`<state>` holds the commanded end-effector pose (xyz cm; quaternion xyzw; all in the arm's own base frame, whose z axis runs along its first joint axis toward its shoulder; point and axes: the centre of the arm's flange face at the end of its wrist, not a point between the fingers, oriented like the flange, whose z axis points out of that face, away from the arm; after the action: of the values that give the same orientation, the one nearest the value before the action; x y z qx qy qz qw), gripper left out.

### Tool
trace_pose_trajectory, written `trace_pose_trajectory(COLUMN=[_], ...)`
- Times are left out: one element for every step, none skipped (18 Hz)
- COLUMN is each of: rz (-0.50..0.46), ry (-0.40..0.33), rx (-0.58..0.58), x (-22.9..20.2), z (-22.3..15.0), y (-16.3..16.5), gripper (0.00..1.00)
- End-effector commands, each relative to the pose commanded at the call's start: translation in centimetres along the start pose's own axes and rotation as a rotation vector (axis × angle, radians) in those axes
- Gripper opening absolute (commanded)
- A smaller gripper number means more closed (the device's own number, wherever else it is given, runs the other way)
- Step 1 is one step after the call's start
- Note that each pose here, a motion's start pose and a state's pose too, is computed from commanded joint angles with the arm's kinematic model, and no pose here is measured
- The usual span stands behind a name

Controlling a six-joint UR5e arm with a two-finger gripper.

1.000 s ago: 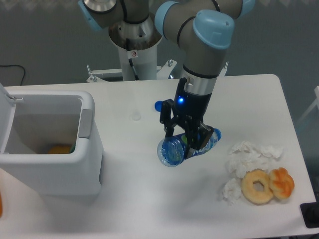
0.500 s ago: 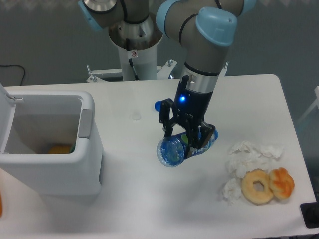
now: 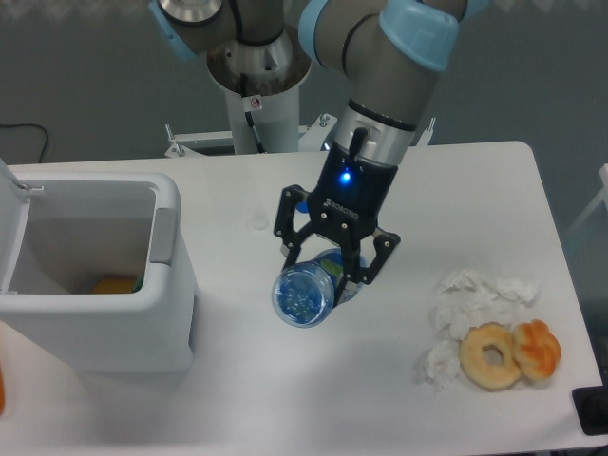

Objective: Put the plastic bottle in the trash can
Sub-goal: 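Carry the held bottle over the white trash bin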

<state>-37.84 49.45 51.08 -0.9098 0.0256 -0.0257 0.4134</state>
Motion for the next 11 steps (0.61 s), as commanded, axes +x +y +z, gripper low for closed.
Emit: trace_pose_trajectory(rz=[-0.019, -0.052, -0.06, -0.051, -0.037, -0.024, -0.007, 0.009, 0.012, 0.009, 0.011], ry=[0.027, 0.057, 0.072, 0.077, 0.08, 0.091, 0.114, 0.135, 0.137, 0.136, 0.132], rx=[0.041, 0.075, 0.107, 0.129, 0.137, 0.142, 0.149, 0.159, 0.163, 0.169, 0.176], x=[0.7, 1.1, 1.9, 3.0, 4.1, 5.2, 6.6, 8.0, 8.8, 9.5, 10.3], z=[-0.4, -0.6, -1.5, -2.5, -3.0, -3.1, -2.7, -2.7, -3.1, -3.7, -4.5], y=[-1.2, -1.8, -2.7, -3.6, -4.2, -4.7, -5.4, -6.0, -6.2, -6.5, -6.9], gripper=[0.71, 0.71, 0.71, 0.71, 0.71, 0.7, 0.7, 0.7, 0.7, 0.7, 0.7])
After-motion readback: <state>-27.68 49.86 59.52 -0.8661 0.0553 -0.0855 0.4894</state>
